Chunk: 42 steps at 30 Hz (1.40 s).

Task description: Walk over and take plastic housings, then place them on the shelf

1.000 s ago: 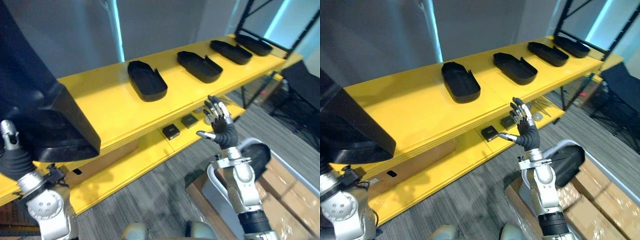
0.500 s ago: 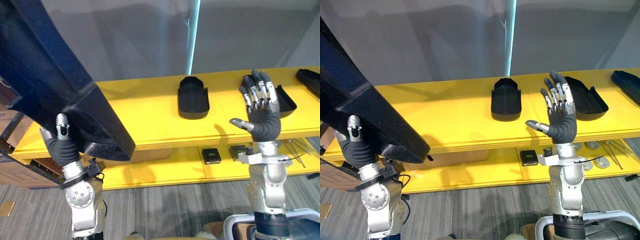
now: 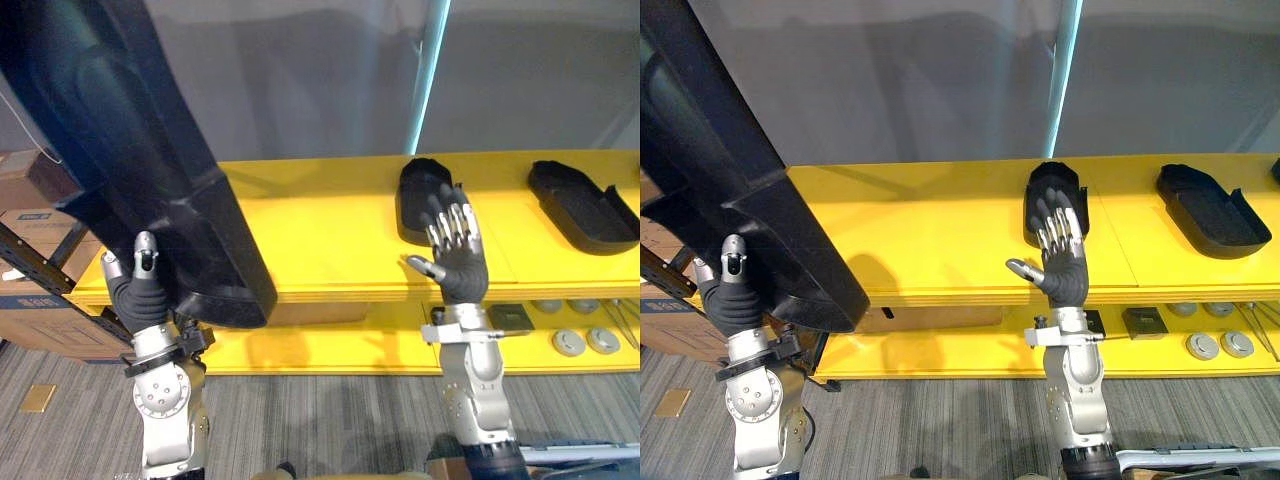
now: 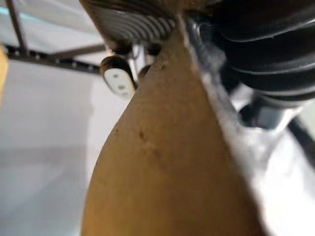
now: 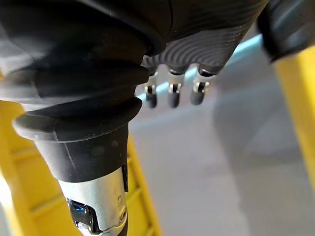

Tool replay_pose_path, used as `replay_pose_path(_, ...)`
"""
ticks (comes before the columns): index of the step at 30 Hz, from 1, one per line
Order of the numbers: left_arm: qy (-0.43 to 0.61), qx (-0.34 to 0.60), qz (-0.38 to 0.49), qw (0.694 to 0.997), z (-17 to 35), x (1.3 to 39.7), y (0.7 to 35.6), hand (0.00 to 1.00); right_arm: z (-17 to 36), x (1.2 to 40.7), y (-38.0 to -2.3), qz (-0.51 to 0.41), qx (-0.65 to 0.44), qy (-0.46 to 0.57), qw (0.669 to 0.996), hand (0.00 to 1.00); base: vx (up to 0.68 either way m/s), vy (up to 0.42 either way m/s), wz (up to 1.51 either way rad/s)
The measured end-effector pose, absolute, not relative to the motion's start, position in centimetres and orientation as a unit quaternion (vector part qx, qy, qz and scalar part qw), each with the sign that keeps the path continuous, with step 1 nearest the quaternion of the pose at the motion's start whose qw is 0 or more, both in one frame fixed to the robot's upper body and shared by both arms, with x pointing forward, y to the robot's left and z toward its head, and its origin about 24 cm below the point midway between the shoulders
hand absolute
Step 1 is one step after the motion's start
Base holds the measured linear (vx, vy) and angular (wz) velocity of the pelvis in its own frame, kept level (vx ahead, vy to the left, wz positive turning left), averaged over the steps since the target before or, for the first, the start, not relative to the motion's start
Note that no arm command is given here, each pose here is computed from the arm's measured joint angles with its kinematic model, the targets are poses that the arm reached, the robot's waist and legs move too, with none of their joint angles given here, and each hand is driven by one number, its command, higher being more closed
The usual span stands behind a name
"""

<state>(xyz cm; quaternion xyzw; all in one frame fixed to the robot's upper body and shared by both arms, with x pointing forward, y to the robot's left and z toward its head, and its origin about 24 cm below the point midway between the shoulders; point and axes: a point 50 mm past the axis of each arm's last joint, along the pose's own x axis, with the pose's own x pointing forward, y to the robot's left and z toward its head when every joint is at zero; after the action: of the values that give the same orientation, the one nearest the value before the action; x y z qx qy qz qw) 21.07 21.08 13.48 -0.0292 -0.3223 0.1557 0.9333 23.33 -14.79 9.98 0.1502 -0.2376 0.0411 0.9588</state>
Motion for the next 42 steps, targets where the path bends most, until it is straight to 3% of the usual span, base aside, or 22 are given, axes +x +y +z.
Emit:
replay_pose_path(16, -0.284, -0.033, 0.173, 0.942, 11.6, 21.1, 20.9, 1.0, 11.2, 22.5, -19.1, -0.004, 0.089, -0.294, 0.952, 0.0, 0.08, -0.017, -0.13)
replay_pose_path(23, -0.287, 0.02, 0.17, 0.943, 12.2, 22.0, 20.9, 1.0, 12.4, 23.0, -18.9, 0.008, 0.082, -0.316, 0.945, 0.0, 0.1, 0.318, -0.26)
replay_pose_path(29, -0.234, 0.098, 0.192, 0.948, 11.9, 22.2, 23.4, 1.0, 12.4, 23.1, -16.9, 0.028, 0.094, -0.316, 0.944, 0.0, 0.01, 0.13, -0.22)
replay_pose_path(34, -0.146, 0.101, 0.18, 0.967, 10.6, 24.0, 23.6, 1.0, 12.8, 23.0, -16.2, 0.045, 0.077, -0.313, 0.945, 0.0, -0.04, -0.04, 0.01)
replay_pose_path(36, -0.065, 0.099, 0.18, 0.977, 8.4, 25.0, 23.5, 1.0, 12.7, 23.1, -15.9, 0.058, 0.073, -0.305, 0.948, 0.0, -0.06, -0.046, 0.01)
replay_pose_path(42, 0.106, 0.1, 0.16, 0.976, 3.4, 26.2, 22.5, 1.0, 13.4, 23.0, -15.1, 0.105, 0.059, -0.301, 0.946, 0.0, -0.09, -0.019, -0.01)
